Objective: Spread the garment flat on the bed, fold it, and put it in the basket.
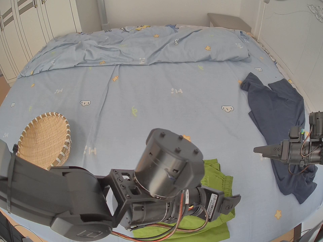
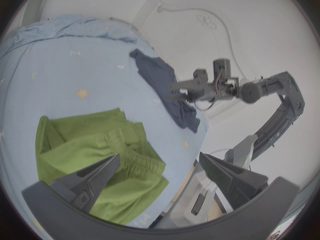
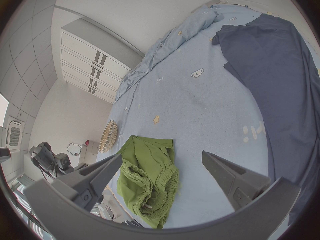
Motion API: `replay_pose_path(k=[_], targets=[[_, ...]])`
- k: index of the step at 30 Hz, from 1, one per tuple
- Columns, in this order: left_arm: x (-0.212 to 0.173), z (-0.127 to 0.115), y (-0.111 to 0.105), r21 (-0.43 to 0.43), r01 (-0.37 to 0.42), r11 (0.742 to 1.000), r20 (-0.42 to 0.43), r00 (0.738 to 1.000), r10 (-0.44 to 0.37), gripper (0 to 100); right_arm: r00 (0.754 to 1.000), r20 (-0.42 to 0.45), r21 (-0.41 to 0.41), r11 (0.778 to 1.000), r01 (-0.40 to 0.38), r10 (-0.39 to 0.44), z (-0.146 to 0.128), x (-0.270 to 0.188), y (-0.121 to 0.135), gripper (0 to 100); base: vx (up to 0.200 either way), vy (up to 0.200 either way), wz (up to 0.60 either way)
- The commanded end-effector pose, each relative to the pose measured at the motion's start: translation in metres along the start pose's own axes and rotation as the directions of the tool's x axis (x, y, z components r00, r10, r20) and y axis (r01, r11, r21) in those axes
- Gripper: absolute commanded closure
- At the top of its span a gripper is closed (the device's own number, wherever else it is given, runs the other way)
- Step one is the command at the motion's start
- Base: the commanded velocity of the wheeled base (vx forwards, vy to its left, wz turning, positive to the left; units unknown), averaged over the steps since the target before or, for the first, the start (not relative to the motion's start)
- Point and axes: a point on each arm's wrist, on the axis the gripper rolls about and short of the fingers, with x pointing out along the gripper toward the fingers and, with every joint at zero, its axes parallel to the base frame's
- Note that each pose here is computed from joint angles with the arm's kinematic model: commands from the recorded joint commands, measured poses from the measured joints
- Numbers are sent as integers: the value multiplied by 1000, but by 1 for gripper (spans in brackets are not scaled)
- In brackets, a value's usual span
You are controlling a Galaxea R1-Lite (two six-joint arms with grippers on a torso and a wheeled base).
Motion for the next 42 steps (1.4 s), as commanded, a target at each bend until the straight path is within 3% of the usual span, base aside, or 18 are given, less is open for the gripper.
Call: replay_pose_path(k=[1, 7, 8, 12, 19, 27, 36, 42], targets=[[-16, 6, 30, -47, -30, 998, 104, 994, 35, 0, 1000, -11, 0, 1000, -6, 6, -3, 2, 1, 0, 0, 0, 0], [-39, 20, 61, -122, -101, 987, 144, 982, 118, 0, 998, -49, -56, 997, -46, 43, -9, 8, 13, 0, 0, 0, 0], [-48, 28, 74, -189, -99, 977, 167, 977, 132, 0, 993, -84, -130, 987, -91, 81, -12, 16, 25, 0, 0, 0, 0], [-89, 47, 97, -333, -15, 943, 258, 960, 107, 0, 981, -150, -250, 955, -158, 123, -16, 35, 42, 0, 0, 0, 0], [-128, 48, 142, -411, 37, 911, 296, 951, 95, 0, 954, -271, -310, 926, -215, 131, -30, 87, 56, 0, 0, 0, 0], [-125, 50, 161, -445, 6, 895, 288, 948, 137, 0, 958, -256, -371, 902, -221, 129, -40, 121, 56, 0, 0, 0, 0], [-125, 49, 162, -447, 5, 895, 287, 948, 138, 0, 954, -248, -396, 882, -255, 165, -45, 127, 64, 0, 0, 0, 0], [-125, 50, 162, -446, 5, 895, 288, 948, 138, 0, 957, -248, -401, 883, -244, 152, -49, 132, 62, 0, 0, 0, 0]])
